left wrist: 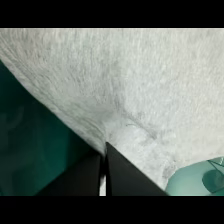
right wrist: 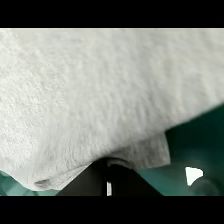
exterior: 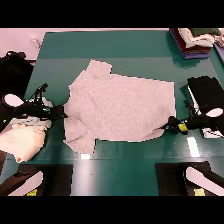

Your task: Fold the shirts.

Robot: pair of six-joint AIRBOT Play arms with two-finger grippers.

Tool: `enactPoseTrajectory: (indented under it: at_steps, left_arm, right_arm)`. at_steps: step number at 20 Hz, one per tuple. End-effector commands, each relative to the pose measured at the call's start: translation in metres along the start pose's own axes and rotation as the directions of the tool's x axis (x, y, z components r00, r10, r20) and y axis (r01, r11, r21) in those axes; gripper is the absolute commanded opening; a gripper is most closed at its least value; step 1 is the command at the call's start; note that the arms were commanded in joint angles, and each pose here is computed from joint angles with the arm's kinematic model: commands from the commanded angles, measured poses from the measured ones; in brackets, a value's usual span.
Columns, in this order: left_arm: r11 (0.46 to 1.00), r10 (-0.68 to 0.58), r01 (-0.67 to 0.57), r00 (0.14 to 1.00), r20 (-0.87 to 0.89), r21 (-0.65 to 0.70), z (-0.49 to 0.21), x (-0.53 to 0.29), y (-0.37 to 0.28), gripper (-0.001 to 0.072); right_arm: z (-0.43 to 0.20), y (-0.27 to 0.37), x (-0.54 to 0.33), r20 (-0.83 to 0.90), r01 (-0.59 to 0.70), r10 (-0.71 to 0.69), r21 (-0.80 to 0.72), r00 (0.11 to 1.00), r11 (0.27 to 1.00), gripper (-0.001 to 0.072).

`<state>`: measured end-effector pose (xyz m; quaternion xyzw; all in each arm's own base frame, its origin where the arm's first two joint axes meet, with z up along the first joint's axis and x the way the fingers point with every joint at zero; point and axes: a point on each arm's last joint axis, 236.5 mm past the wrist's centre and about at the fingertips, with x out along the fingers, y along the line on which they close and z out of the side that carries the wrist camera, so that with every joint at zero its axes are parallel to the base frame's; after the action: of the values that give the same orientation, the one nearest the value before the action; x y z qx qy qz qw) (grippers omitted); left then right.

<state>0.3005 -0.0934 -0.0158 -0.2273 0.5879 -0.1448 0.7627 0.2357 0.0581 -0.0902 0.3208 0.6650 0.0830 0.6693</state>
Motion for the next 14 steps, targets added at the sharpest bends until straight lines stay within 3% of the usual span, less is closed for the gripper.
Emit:
enactPoseTrajectory:
  at_steps: [1, 3, 5, 7, 9, 11, 14]
  left_arm:
    - [0.998, -0.022, 0.020, 0.999, 0.029, 0.063, 0.012, -0.027, -0.022, 0.0024]
    - [0.984, -0.055, 0.017, 0.976, 0.210, 0.178, 0.049, -0.086, -0.061, 0.0024]
    - [0.957, -0.123, -0.008, 0.895, 0.429, 0.290, 0.080, -0.174, -0.115, 0.0024]
    - [0.908, -0.227, -0.068, 0.748, 0.624, 0.412, 0.087, -0.280, -0.179, 0.0024]
    - [0.851, -0.341, -0.153, 0.568, 0.749, 0.503, 0.068, -0.382, -0.237, 0.0024]
    - [0.805, -0.431, -0.239, 0.391, 0.813, 0.542, 0.033, -0.466, -0.278, 0.0024]
    - [0.783, -0.488, -0.329, 0.202, 0.850, 0.528, -0.005, -0.538, -0.303, 0.0024]
  right_arm:
    - [0.000, 0.024, -0.018, -0.046, 0.036, -0.044, -0.171, 0.998, 0.985, 0.0018]
    - [0.018, 0.054, -0.068, 0.076, 0.064, -0.044, -0.286, 0.996, 0.956, 0.0018]
    - [0.041, 0.099, -0.144, 0.302, 0.112, 0.010, -0.384, 0.953, 0.916, 0.0018]
    - [0.051, 0.147, -0.243, 0.568, 0.221, 0.082, -0.445, 0.819, 0.868, 0.0018]
    - [0.035, 0.191, -0.342, 0.762, 0.349, 0.153, -0.453, 0.629, 0.821, 0.0017]
    - [0.004, 0.224, -0.421, 0.875, 0.463, 0.202, -0.414, 0.440, 0.784, 0.0017]
    - [-0.031, 0.252, -0.483, 0.934, 0.528, 0.237, -0.348, 0.267, 0.775, 0.0017]
